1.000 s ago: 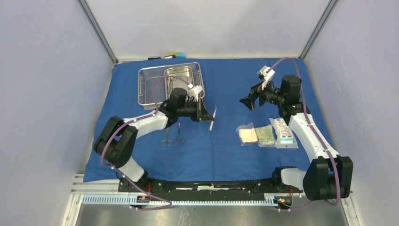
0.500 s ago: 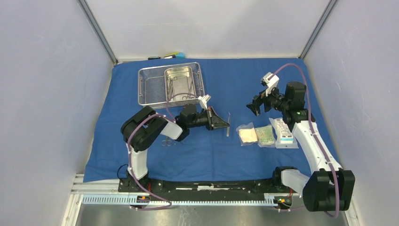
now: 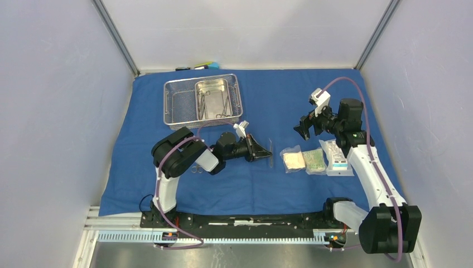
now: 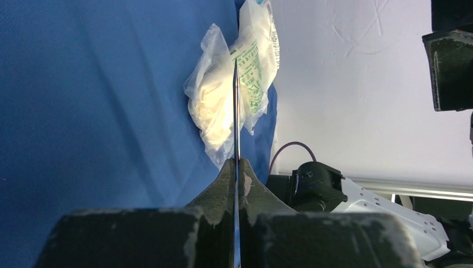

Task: Open and lay out the surgical kit
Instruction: Place the medical item in the surgical kit.

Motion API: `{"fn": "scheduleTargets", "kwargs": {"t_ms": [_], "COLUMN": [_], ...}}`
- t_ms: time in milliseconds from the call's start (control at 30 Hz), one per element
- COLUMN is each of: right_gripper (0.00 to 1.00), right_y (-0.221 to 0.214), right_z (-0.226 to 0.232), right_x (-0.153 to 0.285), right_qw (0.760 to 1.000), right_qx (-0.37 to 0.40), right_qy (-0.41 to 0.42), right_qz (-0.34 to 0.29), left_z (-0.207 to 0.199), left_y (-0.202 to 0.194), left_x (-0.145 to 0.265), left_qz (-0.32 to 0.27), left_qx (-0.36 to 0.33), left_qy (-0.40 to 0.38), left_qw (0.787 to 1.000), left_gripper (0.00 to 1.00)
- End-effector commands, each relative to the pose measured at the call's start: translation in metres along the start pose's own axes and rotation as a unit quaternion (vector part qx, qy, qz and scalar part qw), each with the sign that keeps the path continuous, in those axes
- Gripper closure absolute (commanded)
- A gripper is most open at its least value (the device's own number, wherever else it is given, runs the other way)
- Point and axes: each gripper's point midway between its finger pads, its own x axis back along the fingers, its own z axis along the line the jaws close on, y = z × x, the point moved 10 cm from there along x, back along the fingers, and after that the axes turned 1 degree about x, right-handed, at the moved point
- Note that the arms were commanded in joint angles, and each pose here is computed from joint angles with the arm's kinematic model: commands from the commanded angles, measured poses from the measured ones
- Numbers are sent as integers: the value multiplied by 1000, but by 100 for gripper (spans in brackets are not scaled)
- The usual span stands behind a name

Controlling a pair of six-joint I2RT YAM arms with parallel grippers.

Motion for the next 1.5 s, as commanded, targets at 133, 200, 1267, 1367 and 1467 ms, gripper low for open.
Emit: {"fn": "scheduleTargets", "kwargs": {"t_ms": [133,200,1267,1367,1467], "right_gripper": [3,3,3,3,3], "right_y": [6,6,5,5,5], "right_z": [0,0,4,4,5], "right_x": [7,7,14,14,15], "right_qw": [1000,1000,1000,1000,1000], "right_qx": [18,18,13,11,11], "right_qy": [-8,-7,-8,-8,-8], "right_qz": [-10,-10,-26,-27,-28], "left_z": [13,15,31,29,27], "left_y": [-5,-6,-12,-11,-12], "left_x": [-11,-12,-15,-14,-11], "left_qz": [-4,-3,20,20,21], "left_qx": [51,53,75,71,67], "left_qy": [21,25,93,97,107], "left_qw": [998,998,993,993,992], "left_gripper": [98,98,56,49,43]}}
